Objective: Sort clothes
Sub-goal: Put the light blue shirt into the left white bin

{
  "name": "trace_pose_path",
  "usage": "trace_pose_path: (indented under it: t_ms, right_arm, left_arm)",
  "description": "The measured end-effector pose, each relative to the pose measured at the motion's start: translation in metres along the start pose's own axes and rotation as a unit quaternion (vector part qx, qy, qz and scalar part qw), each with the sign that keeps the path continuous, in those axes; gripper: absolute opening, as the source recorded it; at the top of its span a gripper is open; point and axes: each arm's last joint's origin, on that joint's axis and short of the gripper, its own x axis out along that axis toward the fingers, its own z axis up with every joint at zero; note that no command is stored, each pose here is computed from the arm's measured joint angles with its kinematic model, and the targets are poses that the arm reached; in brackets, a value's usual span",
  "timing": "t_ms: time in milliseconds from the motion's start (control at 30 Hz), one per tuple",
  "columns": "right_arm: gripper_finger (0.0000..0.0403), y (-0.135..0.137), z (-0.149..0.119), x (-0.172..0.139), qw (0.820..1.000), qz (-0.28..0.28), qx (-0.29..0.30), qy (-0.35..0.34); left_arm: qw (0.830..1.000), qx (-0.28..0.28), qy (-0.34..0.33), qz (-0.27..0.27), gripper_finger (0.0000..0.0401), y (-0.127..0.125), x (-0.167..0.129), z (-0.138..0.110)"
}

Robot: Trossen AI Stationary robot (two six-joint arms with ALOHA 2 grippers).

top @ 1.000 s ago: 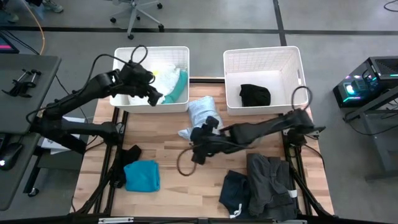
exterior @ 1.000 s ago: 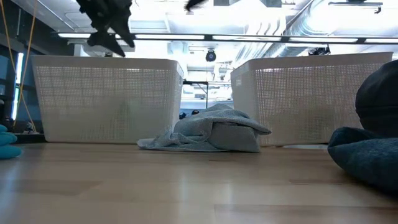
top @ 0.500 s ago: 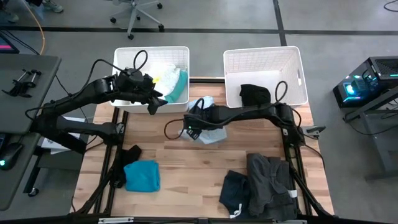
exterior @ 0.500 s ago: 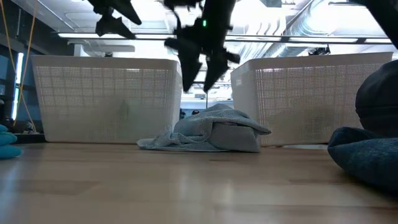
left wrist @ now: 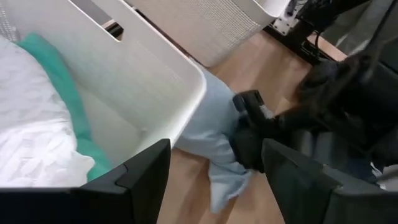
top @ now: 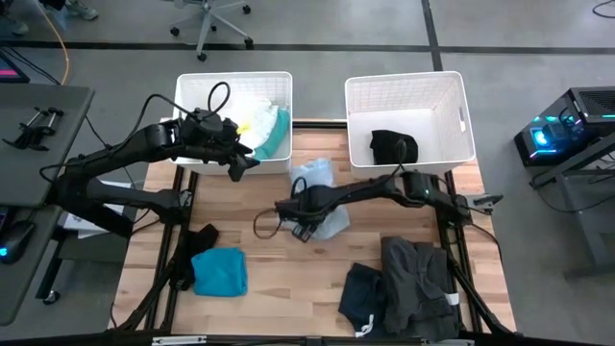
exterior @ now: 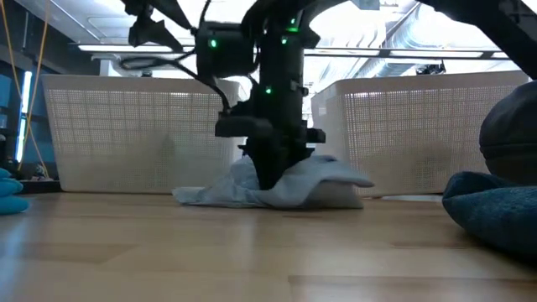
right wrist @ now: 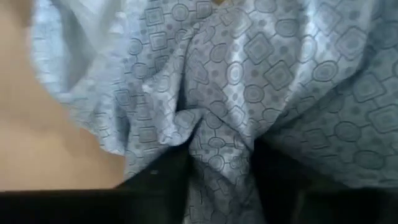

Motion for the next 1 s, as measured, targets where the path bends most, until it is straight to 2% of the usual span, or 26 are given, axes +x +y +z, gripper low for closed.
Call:
trace_pose_path:
  t_ms: [100,200,267,367,600,667,833,1000]
  right_arm:
    - [0.0084,0.019,-0.015,-0.003,1.0,0.003,-0.023,-0.003]
    - [0.0022,0.034,-0.032,-0.019,0.999,0.003,-0.039,-0.023]
    - [0.0016,0.044,-0.045,-0.032,0.998,0.0,-0.047,-0.039]
    - [0.0028,0.052,-0.064,-0.066,0.996,0.007,-0.047,-0.081]
    - [0.0008,0.045,-0.1,-0.148,0.979,0.022,-0.038,-0.198]
    - [0.0011,0.037,-0.107,-0.173,0.971,0.036,-0.032,-0.233]
    - [0.0009,0.021,-0.12,-0.216,0.952,0.061,-0.024,-0.3]
    - [0.0009,0.011,-0.122,-0.242,0.927,0.081,-0.029,-0.365]
  left_arm:
    - [1.0,0.005,0.002,-0.005,0.0243,-0.003,0.0,-0.001]
    - [1.0,0.011,0.005,-0.012,0.0243,-0.006,0.0,-0.002]
    - [1.0,0.016,0.004,-0.019,0.0243,-0.009,0.0,-0.003]
    - [0.999,0.028,-0.011,-0.035,0.0243,-0.016,-0.002,-0.002]
    - [0.988,0.109,-0.064,-0.093,0.0243,-0.037,-0.006,0.001]
    - [0.977,0.148,-0.086,-0.131,0.0243,-0.047,-0.007,0.003]
    - [0.929,0.238,-0.117,-0.259,0.0243,-0.075,-0.002,0.006]
    - [0.9,0.306,-0.111,-0.289,0.0243,-0.1,0.028,0.0]
